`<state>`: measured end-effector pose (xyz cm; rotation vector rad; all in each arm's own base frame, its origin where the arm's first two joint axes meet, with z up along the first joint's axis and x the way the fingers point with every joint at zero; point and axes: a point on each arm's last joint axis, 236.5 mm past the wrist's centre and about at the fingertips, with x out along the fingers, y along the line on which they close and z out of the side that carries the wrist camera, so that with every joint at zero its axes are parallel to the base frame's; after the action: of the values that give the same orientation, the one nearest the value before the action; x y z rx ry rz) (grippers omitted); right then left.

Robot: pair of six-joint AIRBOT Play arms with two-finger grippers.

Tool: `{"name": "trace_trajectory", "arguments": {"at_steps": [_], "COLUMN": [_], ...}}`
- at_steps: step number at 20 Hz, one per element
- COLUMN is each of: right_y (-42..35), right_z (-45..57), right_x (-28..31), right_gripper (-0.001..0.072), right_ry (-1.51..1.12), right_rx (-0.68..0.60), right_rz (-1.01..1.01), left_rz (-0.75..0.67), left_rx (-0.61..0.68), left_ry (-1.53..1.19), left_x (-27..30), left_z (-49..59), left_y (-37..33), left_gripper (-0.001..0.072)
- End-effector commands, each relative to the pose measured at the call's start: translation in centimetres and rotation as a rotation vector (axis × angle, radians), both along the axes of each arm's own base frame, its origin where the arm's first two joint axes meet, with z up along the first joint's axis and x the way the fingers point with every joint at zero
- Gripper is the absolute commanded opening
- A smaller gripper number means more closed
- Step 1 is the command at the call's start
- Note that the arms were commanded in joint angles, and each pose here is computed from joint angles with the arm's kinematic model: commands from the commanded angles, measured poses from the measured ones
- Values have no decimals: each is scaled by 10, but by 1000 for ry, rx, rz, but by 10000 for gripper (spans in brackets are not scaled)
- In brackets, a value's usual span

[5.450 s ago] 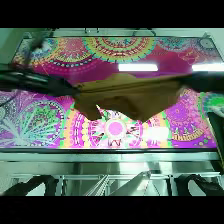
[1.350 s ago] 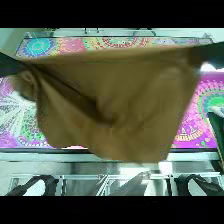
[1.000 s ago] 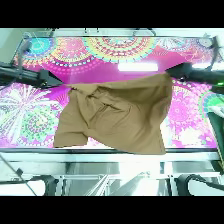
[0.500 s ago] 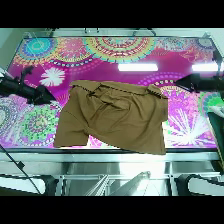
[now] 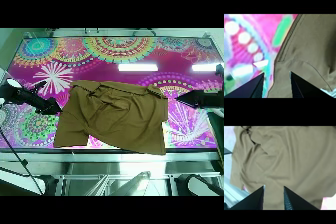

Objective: Fold the shirts.

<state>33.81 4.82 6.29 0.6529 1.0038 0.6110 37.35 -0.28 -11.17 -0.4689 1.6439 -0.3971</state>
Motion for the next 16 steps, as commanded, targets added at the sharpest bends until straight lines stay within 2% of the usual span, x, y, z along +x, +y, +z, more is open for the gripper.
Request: {"name": "trace_trajectory", "arguments": {"at_steps": [1,4,5,6,7,8,11,16], "right_y": [-1,-13,-19,-25,-30,-36,-45,-11], "right_z": [-3,-19,-26,-33,-39,-46,-74,-137], "right_x": [-26,-43,-48,-54,-60,-69,-100,-148], "right_gripper": [280,281,283,321,371,393,393,393], "right_ry": [34,129,180,231,276,333,487,660], "right_rx": [-70,-147,-174,-195,-215,-244,-296,-186], "right_rz": [-18,-52,-77,-102,-116,-129,-146,-172], "left_rz": [-17,-89,-117,-130,-139,-152,-145,-88], "left_rx": [-34,-229,-269,-280,-284,-292,-338,-394], "left_ry": [-10,-59,-63,-61,-61,-59,-50,-8], "left_x": [14,19,17,15,14,12,7,-5], "left_z": [-15,-5,-6,-8,-11,-11,-3,9], "left_y": [-11,-58,-68,-72,-72,-73,-65,-34], "left_gripper": [374,371,333,201,31,29,29,29]}}
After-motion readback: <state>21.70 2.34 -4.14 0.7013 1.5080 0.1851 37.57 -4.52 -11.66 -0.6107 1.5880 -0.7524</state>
